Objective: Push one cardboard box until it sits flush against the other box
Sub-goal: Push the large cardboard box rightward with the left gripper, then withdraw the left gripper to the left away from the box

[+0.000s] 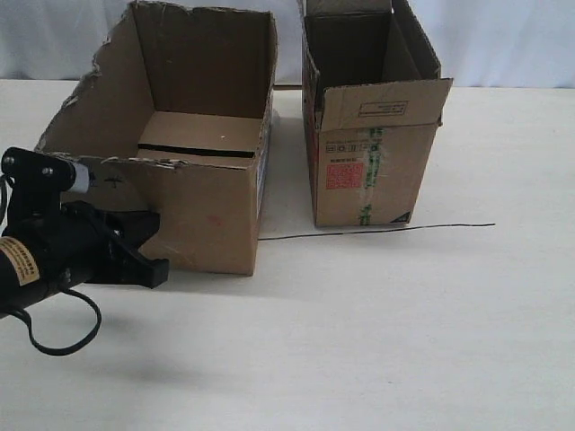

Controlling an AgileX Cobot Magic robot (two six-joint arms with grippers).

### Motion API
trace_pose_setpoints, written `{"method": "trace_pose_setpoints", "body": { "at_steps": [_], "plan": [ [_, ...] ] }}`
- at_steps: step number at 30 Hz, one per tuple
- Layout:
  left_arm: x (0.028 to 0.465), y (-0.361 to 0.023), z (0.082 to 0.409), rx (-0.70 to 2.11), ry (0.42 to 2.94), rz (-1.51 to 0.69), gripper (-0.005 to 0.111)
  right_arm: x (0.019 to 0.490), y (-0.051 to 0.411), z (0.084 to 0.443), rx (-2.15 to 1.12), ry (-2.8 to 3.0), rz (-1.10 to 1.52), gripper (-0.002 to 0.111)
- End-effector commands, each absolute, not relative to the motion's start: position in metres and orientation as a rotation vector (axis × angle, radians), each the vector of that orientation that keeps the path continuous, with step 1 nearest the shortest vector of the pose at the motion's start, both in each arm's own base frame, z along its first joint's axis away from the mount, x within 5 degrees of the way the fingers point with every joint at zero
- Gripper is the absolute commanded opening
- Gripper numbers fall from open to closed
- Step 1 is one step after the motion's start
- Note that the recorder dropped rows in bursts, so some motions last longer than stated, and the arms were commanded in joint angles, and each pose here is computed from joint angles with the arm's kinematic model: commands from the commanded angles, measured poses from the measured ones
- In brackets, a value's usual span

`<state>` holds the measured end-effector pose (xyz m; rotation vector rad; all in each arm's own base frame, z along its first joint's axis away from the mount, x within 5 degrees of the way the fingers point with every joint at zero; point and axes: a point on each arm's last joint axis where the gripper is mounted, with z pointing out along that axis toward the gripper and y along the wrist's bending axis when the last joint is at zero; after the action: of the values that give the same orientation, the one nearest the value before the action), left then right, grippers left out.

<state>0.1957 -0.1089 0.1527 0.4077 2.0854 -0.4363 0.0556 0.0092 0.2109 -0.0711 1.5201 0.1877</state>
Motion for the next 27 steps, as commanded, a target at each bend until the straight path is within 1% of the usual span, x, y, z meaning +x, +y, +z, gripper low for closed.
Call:
{"method": "trace_pose_setpoints", "body": {
  "at_steps": [1, 5, 11, 15, 27],
  "plan": [
    [0.210, -0.117, 0.162, 0.404, 2.054, -0.440, 0.000, 0.056, 0.009, 0.211, -0.079, 1.512, 0.182, 0.005],
    [0.226, -0.126, 0.161, 0.411, 2.074, -0.431, 0.000, 0.056, 0.009, 0.211, -0.079, 1.512, 0.182, 0.005],
    [0.229, -0.127, 0.153, 0.411, 2.077, -0.436, 0.000, 0.056, 0.009, 0.211, -0.079, 1.512, 0.182, 0.005],
    [0.231, -0.129, 0.158, 0.405, 2.024, -0.454, 0.000, 0.056, 0.009, 0.211, -0.079, 1.512, 0.182, 0.005],
    [0.249, -0.137, 0.172, 0.434, 2.011, -0.423, 0.000, 0.056, 0.009, 0.211, -0.079, 1.512, 0.182, 0.005]
  ]
}}
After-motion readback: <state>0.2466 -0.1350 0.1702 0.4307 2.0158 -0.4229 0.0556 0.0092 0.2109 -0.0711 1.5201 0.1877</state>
